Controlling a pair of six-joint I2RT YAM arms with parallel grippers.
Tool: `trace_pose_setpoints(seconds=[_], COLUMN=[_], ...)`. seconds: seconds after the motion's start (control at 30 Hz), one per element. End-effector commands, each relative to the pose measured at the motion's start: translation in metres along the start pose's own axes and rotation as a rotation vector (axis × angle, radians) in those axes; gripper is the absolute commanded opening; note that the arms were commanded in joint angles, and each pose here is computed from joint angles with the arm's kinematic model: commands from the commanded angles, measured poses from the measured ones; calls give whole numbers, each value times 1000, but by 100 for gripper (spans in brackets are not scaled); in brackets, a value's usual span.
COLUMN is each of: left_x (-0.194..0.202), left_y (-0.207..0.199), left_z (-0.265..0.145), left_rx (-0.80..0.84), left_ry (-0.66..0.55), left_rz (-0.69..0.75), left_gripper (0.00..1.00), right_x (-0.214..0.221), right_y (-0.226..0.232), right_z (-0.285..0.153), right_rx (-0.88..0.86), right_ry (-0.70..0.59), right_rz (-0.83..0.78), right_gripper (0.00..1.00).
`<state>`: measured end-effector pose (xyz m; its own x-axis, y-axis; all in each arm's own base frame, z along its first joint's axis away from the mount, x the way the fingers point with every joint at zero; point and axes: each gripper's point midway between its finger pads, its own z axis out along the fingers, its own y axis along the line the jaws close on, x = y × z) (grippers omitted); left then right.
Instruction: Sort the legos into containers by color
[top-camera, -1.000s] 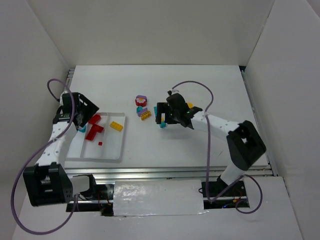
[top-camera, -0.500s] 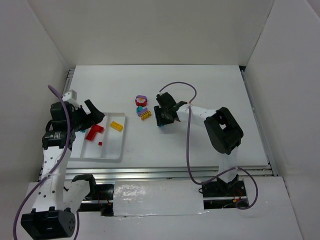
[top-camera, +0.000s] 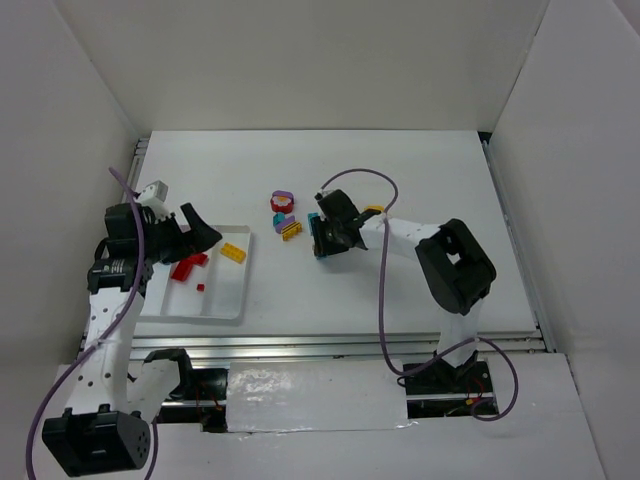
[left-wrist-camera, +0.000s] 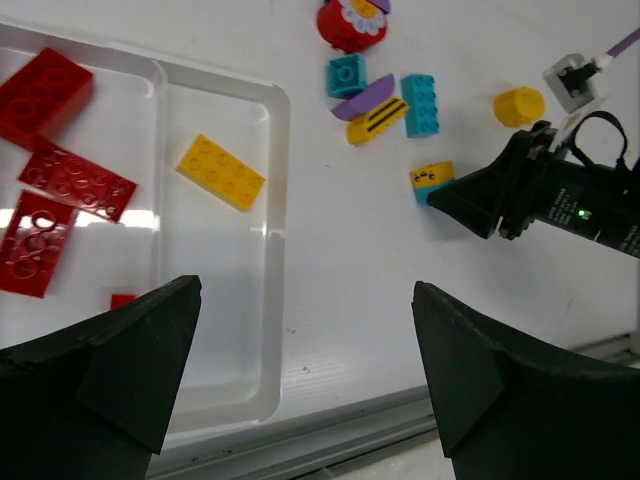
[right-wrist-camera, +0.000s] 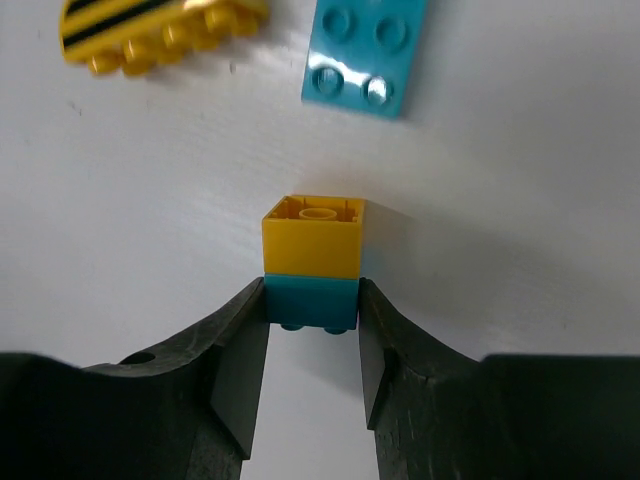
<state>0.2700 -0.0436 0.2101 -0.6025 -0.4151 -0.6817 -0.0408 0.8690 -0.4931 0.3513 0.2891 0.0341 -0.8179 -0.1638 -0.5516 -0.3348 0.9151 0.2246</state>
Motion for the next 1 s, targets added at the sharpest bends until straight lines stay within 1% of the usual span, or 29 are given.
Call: trace_pose_setpoints(seconds=[0.0,0.03,0.1,0.13,0.17,0.2,0.23,0.27,0.3,0.33,0.37,0.4,0.5,0.53,0.6,0.63,0.7,0.77,0.8,0.83,0.9,0.97], left_x=[2,8,13,16,19,21,28,30,38,42,43,46,48,51,54,56,61,70,69,71,75,76], left_y=[-32,-46,-62,-75,-81,-89,-102,-110,-123,-132,-139,-149,-165,-168,-173,-174,-179,-182,-186,-187,-191,-195], left_z=[1,-1,-2,-8,-10,-15,-20,-26,-32,-39,-43,-54,-70,-72,-75,-74,-75,-76,-78,-78,-82,-86], left_rx=[201,290,389,463,500,537,594,633,683,727,763,801,896,911,934,935,958,989,1008,1015,1038,1065], left_ry=[26,59,78,89,104,107,130,120,142,150,136,133,100,115,116,124,137,165,154,159,169,167], left_rz=[66,73,102,123,135,151,162,187,206,218,239,242,267,241,250,249,249,248,251,249,253,264], left_gripper=[99,99,99,99,100,99,100,100,100,100,99,100,100,99,98,96,91,90,90,89,84,82], right_x=[-4,-3,1,6,15,12,22,23,15,22,22,23,26,28,30,32,32,31,30,30,27,26], right_y=[25,46,71,96,106,120,132,140,150,154,158,166,177,183,190,193,196,197,197,197,198,198], right_z=[-39,-52,-86,-115,-126,-142,-166,-180,-201,-212,-221,-235,-252,-262,-276,-285,-294,-299,-303,-303,-302,-300], right_rx=[-149,-272,-441,-611,-693,-788,-926,-990,-1071,-1127,-1154,-1187,-1226,-1249,-1292,-1310,-1327,-1337,-1342,-1343,-1333,-1319], right_ry=[-56,-61,-85,-64,-36,-46,-24,-4,-62,-46,-46,-66,-80,-86,-106,-118,-133,-150,-155,-155,-157,-156], right_rz=[-9,-18,-31,-58,-60,-55,-72,-37,-74,-81,-75,-105,-146,-170,-202,-218,-236,-246,-248,-246,-239,-235], right_gripper=[0,0,0,0,0,0,0,0,0,0,0,0,0,0,0,0,0,0,0,0,0,0])
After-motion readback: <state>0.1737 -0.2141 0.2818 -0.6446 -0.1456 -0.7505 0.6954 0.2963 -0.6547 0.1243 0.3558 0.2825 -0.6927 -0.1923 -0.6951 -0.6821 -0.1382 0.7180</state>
